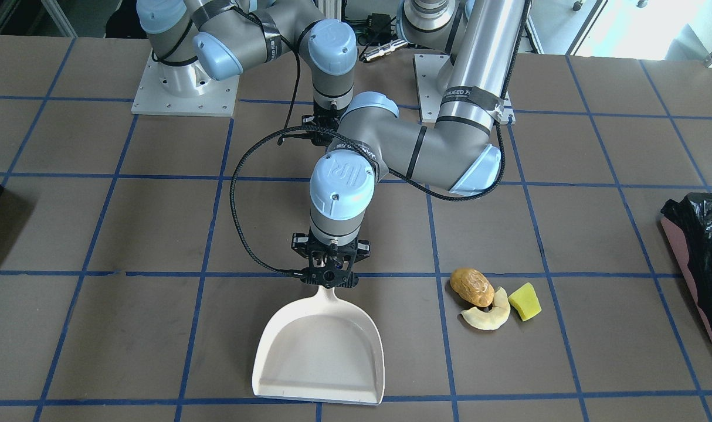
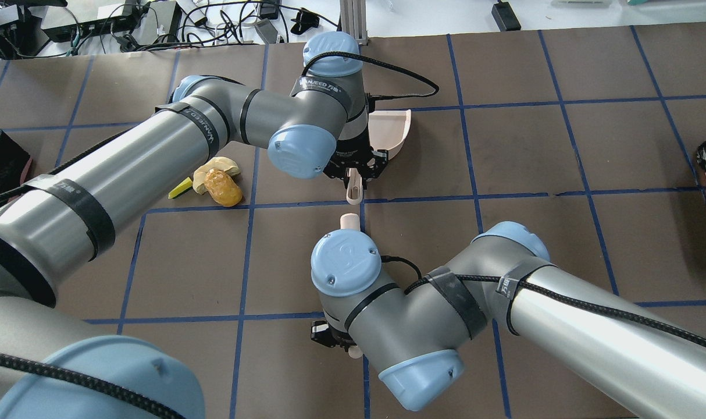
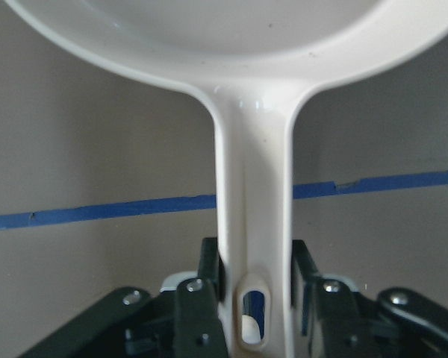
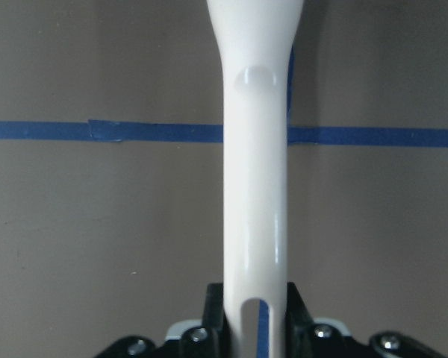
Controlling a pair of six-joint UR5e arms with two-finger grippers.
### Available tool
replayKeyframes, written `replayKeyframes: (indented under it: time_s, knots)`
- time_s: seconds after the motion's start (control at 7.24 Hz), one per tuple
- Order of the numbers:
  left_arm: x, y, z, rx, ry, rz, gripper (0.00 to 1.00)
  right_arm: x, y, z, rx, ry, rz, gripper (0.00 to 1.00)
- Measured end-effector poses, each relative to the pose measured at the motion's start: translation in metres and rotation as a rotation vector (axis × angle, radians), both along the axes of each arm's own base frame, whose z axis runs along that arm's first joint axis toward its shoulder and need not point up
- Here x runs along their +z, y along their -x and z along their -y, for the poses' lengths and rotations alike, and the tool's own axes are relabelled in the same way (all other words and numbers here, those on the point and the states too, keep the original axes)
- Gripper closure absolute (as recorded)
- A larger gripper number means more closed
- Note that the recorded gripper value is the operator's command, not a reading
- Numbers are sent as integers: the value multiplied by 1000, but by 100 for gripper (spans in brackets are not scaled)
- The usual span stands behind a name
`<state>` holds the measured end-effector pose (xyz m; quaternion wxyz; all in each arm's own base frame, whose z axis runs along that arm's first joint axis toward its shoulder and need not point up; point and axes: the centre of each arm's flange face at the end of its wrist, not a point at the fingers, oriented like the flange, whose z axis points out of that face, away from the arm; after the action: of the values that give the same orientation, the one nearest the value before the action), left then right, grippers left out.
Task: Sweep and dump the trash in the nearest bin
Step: 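Place dustpan beside the trash with left gripper while right gripper brings brush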
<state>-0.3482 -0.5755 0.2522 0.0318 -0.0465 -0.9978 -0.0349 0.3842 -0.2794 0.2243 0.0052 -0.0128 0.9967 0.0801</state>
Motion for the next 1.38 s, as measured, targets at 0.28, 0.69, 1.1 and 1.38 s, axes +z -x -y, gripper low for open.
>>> replayKeyframes:
  time_s: [0.28,0.69,1.1,1.38]
  knots:
    - [33,-54,21,-107,42,-13,100,1,0,1,-38,2,-10,100]
    - [78,-149,35,-341,52,60,100,19,-11,15,-288,34,-9,100]
    - [106,-233,31,-557,0,167,100,23,-32,54,-397,55,-18,100]
    - [122,-295,27,-725,-23,117,100,24,-65,101,-406,51,-27,100]
